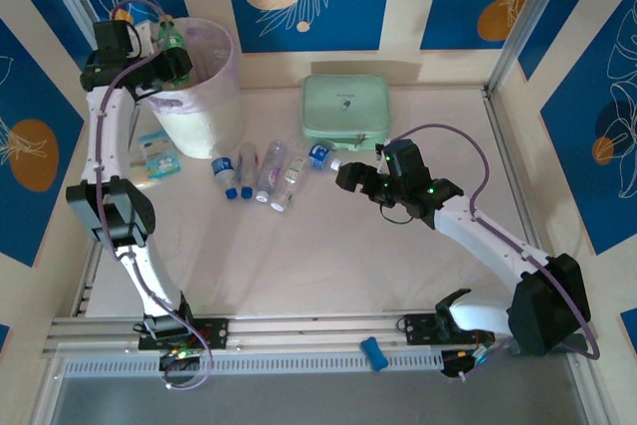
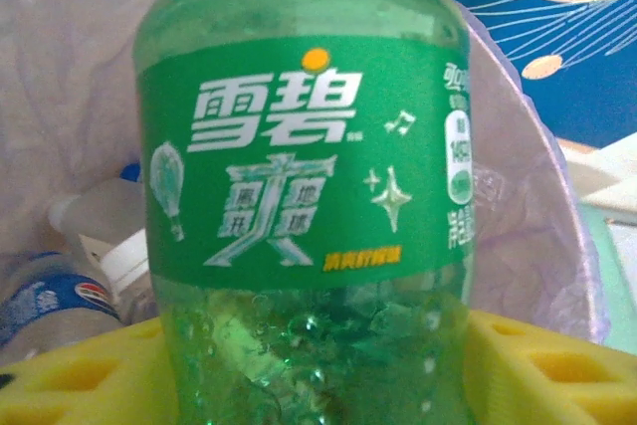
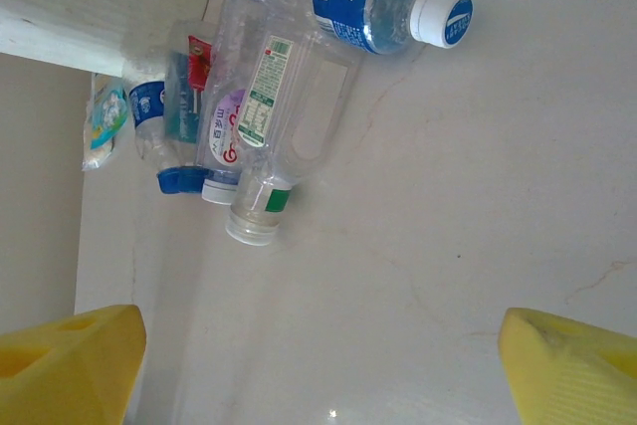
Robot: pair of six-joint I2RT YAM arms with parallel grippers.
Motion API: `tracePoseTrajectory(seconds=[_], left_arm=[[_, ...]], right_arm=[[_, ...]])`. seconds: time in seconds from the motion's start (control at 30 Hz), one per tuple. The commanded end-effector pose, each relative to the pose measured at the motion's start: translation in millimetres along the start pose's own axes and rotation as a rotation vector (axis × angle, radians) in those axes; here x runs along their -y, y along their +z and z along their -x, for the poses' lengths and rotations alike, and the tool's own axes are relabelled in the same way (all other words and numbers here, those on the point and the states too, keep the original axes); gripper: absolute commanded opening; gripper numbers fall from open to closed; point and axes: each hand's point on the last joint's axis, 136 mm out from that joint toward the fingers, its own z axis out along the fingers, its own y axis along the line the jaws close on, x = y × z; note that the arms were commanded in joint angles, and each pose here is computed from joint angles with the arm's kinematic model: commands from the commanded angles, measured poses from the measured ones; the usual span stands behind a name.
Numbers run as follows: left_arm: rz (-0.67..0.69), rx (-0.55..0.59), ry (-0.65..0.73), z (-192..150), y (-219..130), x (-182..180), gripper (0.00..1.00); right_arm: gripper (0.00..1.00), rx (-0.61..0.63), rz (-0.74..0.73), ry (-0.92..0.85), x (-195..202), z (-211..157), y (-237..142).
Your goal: Put the plastic bottles in the bin
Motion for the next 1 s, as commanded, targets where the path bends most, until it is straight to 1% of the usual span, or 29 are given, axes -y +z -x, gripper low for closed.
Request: tracePoseTrajectory(seconds=[0.0, 0.07, 0.13, 0.3, 0.47, 0.53, 0.67, 0.83, 0.97], left_arm=[[0.013, 0.032, 0.012, 11, -17, 5, 0.76], [0.012, 0.048, 0.016, 15, -24, 9, 0.87], [0.007, 0.074, 0.023, 22, -35, 15, 1.00], [-0.057, 0.130, 0.039, 30, -67, 46, 1.00], [-0.146, 0.205, 0.035, 15, -96, 79, 1.00], [-0.181, 0.242, 0.024, 2, -108, 89, 1.00], [-0.243, 0.272, -0.014, -31, -125, 103, 1.00], [-0.292, 0.243, -0.060, -93, -127, 109, 1.00], [-0.343, 0.207, -0.114, -142, -121, 113, 1.00]], right_arm=[[0.92, -0.003, -0.007, -0.013, 4, -1, 0], [0.92, -0.006, -0.007, -0.021, 4, -1, 3], [0.92, -0.003, -0.015, -0.041, 5, 1, 5], [0.92, 0.012, -0.042, -0.134, 5, 11, 11], [0.92, -0.015, -0.051, -0.262, 1, 21, 30], [0.92, -0.042, -0.049, -0.320, -1, 24, 41], [0.92, -0.105, -0.050, -0.428, -2, 28, 67], [0.92, -0.189, -0.084, -0.526, 4, 36, 104], [0.92, -0.213, -0.107, -0.583, 6, 46, 127]])
